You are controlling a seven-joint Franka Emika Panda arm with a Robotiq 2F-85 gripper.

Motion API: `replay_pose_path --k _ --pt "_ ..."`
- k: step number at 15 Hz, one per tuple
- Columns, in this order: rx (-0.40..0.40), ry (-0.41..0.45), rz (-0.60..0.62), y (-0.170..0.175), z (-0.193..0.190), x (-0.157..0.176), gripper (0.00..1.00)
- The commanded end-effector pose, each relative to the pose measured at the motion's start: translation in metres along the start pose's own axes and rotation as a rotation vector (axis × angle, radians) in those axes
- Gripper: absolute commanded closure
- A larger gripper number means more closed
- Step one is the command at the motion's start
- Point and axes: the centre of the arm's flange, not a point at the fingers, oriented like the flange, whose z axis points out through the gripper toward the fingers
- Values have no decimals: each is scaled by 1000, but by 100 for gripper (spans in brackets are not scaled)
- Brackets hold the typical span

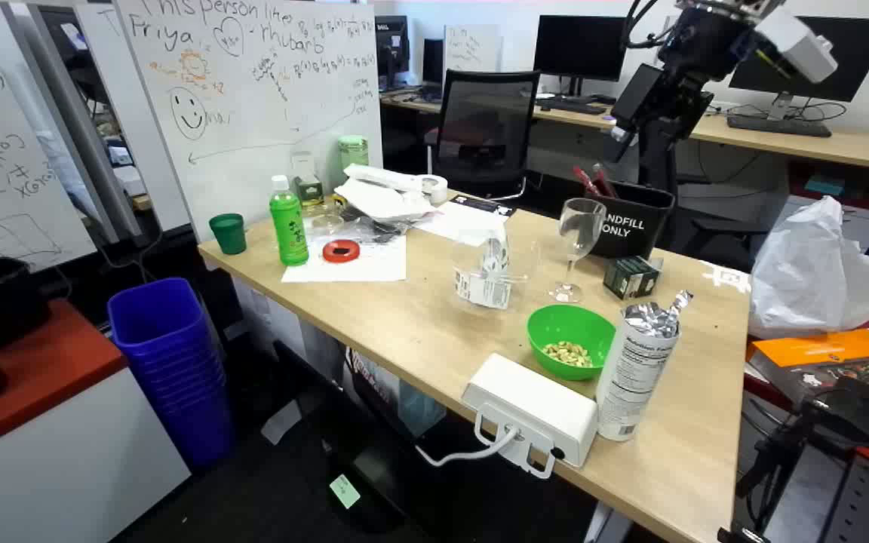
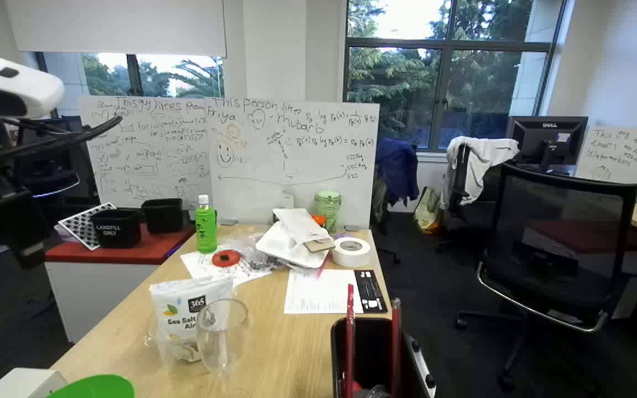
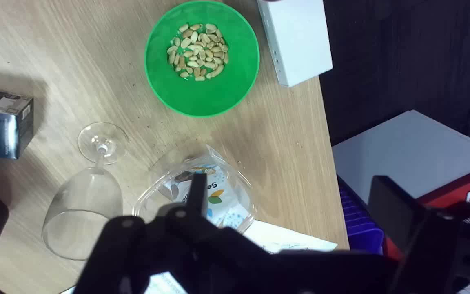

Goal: Move the package from left to right.

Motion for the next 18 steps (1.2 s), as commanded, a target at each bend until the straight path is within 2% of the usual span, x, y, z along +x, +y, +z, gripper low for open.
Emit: replay_pose_path --k 1,12,18 --pt "0 0 0 0 0 0 0" --pt "-1 0 -2 -1 0 0 0" --pt "-12 -8 8 -5 16 35 0"
